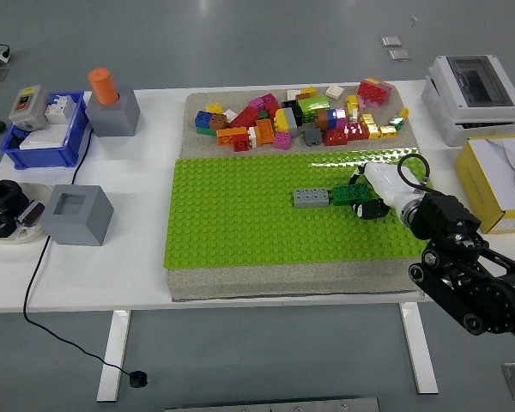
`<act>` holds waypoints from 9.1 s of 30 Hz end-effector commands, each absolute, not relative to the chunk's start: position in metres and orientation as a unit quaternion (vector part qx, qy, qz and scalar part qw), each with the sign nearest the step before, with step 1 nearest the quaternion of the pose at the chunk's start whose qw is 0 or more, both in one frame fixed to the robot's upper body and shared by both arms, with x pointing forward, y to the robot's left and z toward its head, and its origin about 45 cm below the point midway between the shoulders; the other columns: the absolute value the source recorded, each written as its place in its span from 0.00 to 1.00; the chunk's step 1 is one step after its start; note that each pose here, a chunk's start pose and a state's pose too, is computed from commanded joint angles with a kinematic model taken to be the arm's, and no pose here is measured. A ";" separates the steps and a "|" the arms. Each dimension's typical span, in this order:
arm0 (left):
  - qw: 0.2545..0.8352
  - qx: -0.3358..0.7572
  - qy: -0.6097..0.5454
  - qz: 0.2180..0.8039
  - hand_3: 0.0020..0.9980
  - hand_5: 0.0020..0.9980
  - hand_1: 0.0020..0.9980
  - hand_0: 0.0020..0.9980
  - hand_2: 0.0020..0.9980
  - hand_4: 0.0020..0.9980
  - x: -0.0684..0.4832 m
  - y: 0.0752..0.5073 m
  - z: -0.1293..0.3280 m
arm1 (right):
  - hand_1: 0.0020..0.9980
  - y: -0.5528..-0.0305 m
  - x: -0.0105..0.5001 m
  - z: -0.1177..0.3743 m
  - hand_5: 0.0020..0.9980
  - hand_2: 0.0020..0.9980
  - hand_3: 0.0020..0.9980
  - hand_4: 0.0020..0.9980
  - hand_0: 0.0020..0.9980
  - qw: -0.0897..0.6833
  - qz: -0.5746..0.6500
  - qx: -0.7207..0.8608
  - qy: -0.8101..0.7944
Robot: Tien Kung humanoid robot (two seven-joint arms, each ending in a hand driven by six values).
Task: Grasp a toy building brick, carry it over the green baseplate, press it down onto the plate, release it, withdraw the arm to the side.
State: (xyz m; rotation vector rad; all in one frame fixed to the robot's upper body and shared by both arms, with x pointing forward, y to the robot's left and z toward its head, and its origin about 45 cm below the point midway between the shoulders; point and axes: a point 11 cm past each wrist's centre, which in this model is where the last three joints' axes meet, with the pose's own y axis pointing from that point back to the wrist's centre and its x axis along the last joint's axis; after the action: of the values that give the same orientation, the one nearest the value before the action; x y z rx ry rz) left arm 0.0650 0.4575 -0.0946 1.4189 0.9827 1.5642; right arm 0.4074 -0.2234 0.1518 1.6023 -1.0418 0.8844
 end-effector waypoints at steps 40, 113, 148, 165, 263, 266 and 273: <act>0.396 0.561 0.387 0.616 0.67 0.21 0.64 0.66 0.65 0.71 0.065 0.458 -0.094 | 0.79 -0.219 0.409 0.145 0.16 0.82 0.63 0.60 0.77 0.490 0.356 0.671 -0.428; 0.400 0.561 0.381 0.617 0.65 0.19 0.64 0.66 0.63 0.71 0.069 0.458 -0.094 | 0.82 -0.218 0.395 0.167 0.63 0.88 0.69 1.00 0.81 0.459 0.380 0.681 -0.426; 0.400 0.560 0.382 0.617 0.65 0.18 0.64 0.66 0.63 0.71 0.069 0.457 -0.094 | 0.82 -0.213 0.391 0.142 0.66 0.88 0.63 0.99 0.81 0.472 0.371 0.688 -0.409; 0.400 0.560 0.383 0.617 0.64 0.19 0.64 0.66 0.63 0.71 0.068 0.457 -0.094 | 0.82 -0.212 0.393 0.153 0.65 0.88 0.63 0.96 0.81 0.450 0.380 0.689 -0.423; 0.375 0.557 0.387 0.632 0.64 0.21 0.64 0.66 0.63 0.71 0.056 0.474 -0.089 | 0.74 -0.327 0.378 0.178 0.00 0.82 0.63 0.16 0.67 0.447 0.383 0.597 -0.545; 0.372 0.557 0.384 0.636 0.64 0.21 0.64 0.66 0.63 0.71 0.056 0.479 -0.087 | 0.74 -0.329 0.377 0.177 0.00 0.82 0.63 0.16 0.67 0.466 0.385 0.592 -0.533; 0.366 0.556 0.381 0.642 0.64 0.22 0.64 0.66 0.63 0.70 0.058 0.487 -0.083 | 0.80 -0.323 0.376 0.175 0.00 0.87 0.63 0.15 0.72 0.501 0.389 0.587 -0.504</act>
State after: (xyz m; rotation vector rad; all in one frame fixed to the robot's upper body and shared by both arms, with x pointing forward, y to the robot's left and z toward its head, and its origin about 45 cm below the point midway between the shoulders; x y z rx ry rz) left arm 0.0577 0.4870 -0.0827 1.4282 0.9785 1.6503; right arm 0.3763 -0.3228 0.1748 1.4189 -1.2188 0.9394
